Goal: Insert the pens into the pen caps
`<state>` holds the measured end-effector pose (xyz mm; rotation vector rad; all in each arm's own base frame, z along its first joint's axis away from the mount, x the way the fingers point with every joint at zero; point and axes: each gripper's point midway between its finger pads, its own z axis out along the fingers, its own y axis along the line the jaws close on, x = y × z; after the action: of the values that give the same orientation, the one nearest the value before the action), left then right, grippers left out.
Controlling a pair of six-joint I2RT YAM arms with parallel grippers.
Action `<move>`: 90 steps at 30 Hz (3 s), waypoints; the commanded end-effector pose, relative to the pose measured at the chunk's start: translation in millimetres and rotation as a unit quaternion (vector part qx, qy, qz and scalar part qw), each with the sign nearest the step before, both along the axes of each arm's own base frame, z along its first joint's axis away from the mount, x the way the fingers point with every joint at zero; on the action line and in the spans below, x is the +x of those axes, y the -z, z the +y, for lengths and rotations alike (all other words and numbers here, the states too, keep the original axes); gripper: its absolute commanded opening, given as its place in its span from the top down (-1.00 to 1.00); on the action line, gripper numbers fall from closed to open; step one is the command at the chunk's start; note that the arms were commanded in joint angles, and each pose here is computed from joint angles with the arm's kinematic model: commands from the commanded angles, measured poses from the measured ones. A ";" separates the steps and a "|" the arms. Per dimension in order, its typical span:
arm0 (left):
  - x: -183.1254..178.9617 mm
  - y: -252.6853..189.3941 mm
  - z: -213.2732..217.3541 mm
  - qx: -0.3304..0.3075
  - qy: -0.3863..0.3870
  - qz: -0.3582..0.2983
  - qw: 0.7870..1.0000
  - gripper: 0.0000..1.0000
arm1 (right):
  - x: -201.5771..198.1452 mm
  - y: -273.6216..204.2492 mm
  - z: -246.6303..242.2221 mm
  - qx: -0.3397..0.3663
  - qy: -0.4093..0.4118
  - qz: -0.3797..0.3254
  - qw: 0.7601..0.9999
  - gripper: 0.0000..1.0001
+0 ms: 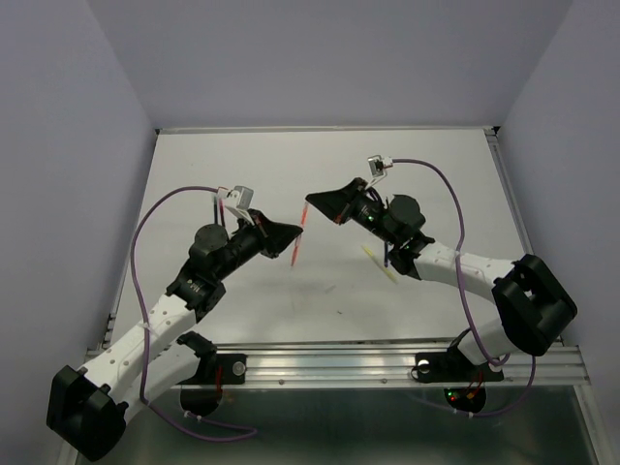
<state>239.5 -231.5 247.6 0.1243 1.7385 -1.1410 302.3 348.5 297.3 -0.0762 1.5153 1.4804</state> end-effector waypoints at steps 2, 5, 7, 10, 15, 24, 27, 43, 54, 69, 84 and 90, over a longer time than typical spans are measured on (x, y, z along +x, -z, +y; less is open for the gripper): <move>9.0 -66.9 4.8 -0.057 -0.027 -0.090 0.994 1.00 | -9.7 -21.9 3.8 0.006 -0.019 -0.042 0.999 0.99; 13.1 -71.6 3.9 -0.069 -0.032 -0.088 0.993 1.00 | -12.9 -22.7 5.0 0.000 -0.028 -0.050 0.998 0.99; 18.3 -78.9 5.7 -0.082 -0.046 -0.091 0.991 1.00 | -17.3 -21.3 6.9 -0.001 -0.033 -0.052 0.998 0.99; 20.5 -96.4 4.7 -0.121 -0.047 -0.109 0.986 1.00 | -17.8 -17.3 5.4 0.000 -0.031 -0.047 0.998 0.99; 28.1 -103.4 1.8 -0.138 -0.051 -0.110 0.983 1.00 | -15.9 -15.9 1.5 -0.001 -0.018 -0.042 0.999 0.99; 39.2 -120.2 17.3 -0.141 -0.104 -0.132 0.976 1.00 | -18.7 0.1 0.4 -0.022 -0.013 -0.030 0.999 0.99; 38.0 -121.9 12.3 -0.134 -0.090 -0.137 0.977 1.00 | -16.1 -3.0 -2.9 -0.022 0.000 -0.033 0.999 0.99; 4.8 -57.3 -9.9 -0.047 0.019 -0.082 0.995 -0.83 | 11.6 -20.0 -14.2 -0.035 0.077 -0.013 0.996 0.99; -13.3 -10.8 -22.0 -0.012 0.085 -0.048 0.995 -0.98 | 11.4 -43.7 -13.9 -0.011 0.076 -0.020 0.997 0.99; -2.6 -21.1 -43.8 -0.011 0.114 -0.061 0.992 0.49 | 14.2 -35.0 -9.3 -0.004 0.070 -0.003 0.998 0.99; 14.4 -66.4 -25.1 -0.042 0.030 -0.097 0.994 1.00 | -0.9 17.7 -2.3 -0.072 0.035 0.001 0.997 0.99; 23.5 -74.7 -24.4 -0.055 0.011 -0.089 0.994 1.00 | -22.5 37.2 1.2 -0.114 0.005 -0.017 0.993 0.99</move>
<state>237.7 -264.2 224.0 0.2470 1.8418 -1.2139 313.0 335.0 297.4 -0.0395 1.5366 1.3001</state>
